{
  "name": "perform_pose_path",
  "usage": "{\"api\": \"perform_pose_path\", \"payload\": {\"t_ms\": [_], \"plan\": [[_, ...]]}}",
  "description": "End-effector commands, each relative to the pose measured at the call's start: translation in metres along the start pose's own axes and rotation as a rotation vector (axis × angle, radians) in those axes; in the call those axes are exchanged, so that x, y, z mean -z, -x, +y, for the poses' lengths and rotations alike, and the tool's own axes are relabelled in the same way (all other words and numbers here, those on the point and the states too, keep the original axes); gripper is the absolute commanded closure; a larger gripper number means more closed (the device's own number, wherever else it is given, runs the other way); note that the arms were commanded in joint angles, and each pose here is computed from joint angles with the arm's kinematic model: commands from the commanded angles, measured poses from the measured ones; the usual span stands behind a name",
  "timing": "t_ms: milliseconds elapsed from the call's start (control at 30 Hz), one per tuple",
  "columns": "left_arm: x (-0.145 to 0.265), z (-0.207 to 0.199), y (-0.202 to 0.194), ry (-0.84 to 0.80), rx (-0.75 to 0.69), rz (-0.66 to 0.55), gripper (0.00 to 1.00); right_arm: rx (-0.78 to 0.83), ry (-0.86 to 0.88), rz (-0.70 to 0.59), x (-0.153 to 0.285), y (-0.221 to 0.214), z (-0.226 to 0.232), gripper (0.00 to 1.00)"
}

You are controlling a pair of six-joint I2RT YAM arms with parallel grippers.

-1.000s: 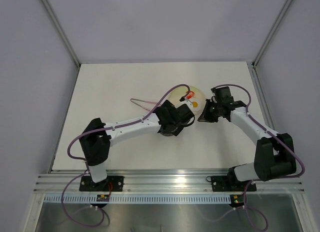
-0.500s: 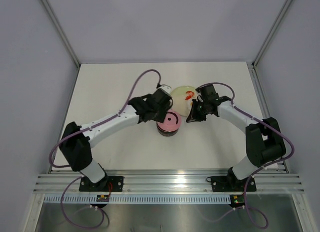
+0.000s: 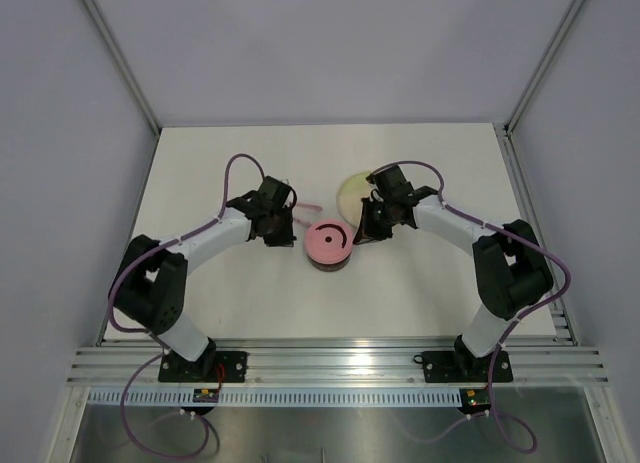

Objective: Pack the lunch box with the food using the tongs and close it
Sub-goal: Close the box lid on the packing box.

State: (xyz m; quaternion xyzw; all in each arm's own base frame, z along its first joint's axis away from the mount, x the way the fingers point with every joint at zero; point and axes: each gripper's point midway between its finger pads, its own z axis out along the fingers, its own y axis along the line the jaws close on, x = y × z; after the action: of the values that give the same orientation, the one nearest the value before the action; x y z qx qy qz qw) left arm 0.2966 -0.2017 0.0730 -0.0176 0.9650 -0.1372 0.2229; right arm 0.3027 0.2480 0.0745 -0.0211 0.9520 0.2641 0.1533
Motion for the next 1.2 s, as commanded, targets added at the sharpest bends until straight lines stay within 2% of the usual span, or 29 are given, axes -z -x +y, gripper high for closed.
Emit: {"api": "perform_pose_path", "payload": {"t_ms": [0,133,200,300,367,467,667,900,1167], "plan": [[-0.020,-0.013,0.001,-0.115,0.069,0.041,1.00,0.014,0.003,-0.051,0.008,0.014,0.010,1.00],[-0.022,-0.010,0.001,-0.104,0.055,0.040,1.00,0.023,-0.044,-0.064,0.018,0.011,0.004,1.00],[-0.010,-0.008,0.009,-0.084,0.037,0.011,1.00,0.025,-0.106,-0.117,0.028,0.017,-0.005,1.00],[0.018,-0.003,0.032,-0.042,0.011,-0.098,1.00,0.040,-0.097,-0.256,0.066,0.034,0.006,1.00],[0.035,-0.004,0.043,-0.032,-0.022,-0.160,1.00,0.057,-0.067,-0.299,0.082,0.046,0.021,1.00],[0.058,-0.016,0.055,-0.064,-0.073,-0.221,1.00,0.104,-0.041,-0.296,0.090,0.052,0.044,1.00],[0.042,-0.046,0.037,-0.186,-0.116,-0.103,1.00,0.130,-0.020,-0.196,0.050,0.042,0.057,1.00],[0.029,-0.055,0.015,-0.227,-0.136,-0.036,1.00,0.082,-0.127,-0.059,-0.002,0.006,0.012,1.00],[0.033,-0.055,0.018,-0.229,-0.153,-0.051,1.00,0.153,-0.079,-0.169,0.037,0.035,0.055,1.00]]}}
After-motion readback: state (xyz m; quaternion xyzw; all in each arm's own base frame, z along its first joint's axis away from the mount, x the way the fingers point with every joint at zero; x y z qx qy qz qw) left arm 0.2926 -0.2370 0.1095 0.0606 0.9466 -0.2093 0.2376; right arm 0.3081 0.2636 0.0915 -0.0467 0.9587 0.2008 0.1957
